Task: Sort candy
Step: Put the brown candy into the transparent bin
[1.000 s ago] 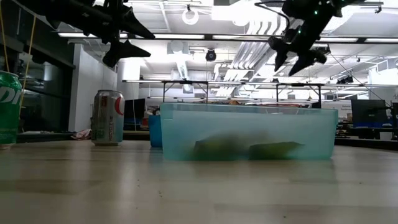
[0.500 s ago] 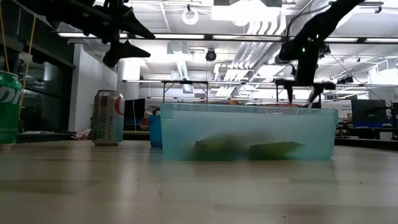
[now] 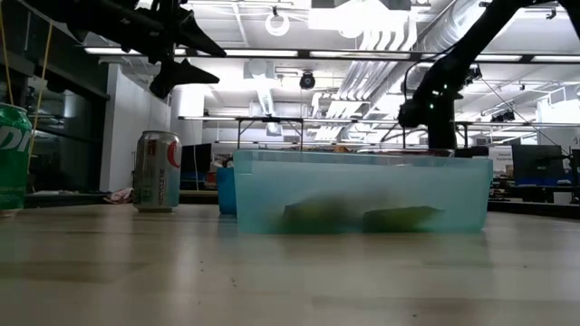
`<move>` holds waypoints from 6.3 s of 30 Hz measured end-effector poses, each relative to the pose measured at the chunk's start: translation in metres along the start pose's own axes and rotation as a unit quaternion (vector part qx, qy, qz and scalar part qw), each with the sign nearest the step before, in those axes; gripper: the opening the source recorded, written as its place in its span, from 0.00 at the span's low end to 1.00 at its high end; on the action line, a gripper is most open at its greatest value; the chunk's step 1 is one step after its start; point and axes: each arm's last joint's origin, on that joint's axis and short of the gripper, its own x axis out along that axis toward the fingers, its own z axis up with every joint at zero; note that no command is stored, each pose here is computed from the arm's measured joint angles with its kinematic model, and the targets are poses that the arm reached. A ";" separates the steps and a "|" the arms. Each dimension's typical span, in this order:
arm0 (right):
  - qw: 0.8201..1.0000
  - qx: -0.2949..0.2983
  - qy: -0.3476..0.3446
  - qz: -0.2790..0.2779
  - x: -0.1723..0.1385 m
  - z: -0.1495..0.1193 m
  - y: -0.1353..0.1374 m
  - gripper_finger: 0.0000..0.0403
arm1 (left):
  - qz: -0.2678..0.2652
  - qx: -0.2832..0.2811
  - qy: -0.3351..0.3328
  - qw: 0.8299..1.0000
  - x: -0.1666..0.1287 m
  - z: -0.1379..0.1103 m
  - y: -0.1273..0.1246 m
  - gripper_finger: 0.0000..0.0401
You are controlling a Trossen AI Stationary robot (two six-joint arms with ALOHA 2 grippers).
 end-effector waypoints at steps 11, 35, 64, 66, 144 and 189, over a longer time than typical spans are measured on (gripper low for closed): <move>1.000 0.012 0.024 -0.009 0.025 -0.001 0.007 0.63 | 0.001 0.001 0.000 1.000 0.000 0.000 0.000 0.56; 0.997 -0.068 0.034 -0.024 0.028 -0.013 0.011 0.19 | 0.001 -0.010 0.000 1.000 0.000 0.000 0.000 0.56; 0.978 -0.198 -0.056 0.013 -0.046 -0.044 0.011 0.00 | 0.001 -0.012 0.000 1.000 0.000 0.000 0.000 0.56; 0.971 -0.230 -0.066 -0.003 -0.061 -0.052 0.004 0.00 | 0.001 -0.012 0.000 1.000 0.000 0.000 0.000 0.56; 0.732 -0.527 -0.126 0.412 -0.133 -0.182 0.008 0.00 | 0.020 -0.012 -0.023 0.999 0.000 0.002 0.001 0.56; 0.614 -0.566 -0.134 0.534 -0.221 -0.175 0.019 0.63 | -0.003 -0.034 -0.128 0.991 -0.003 0.022 -0.009 0.56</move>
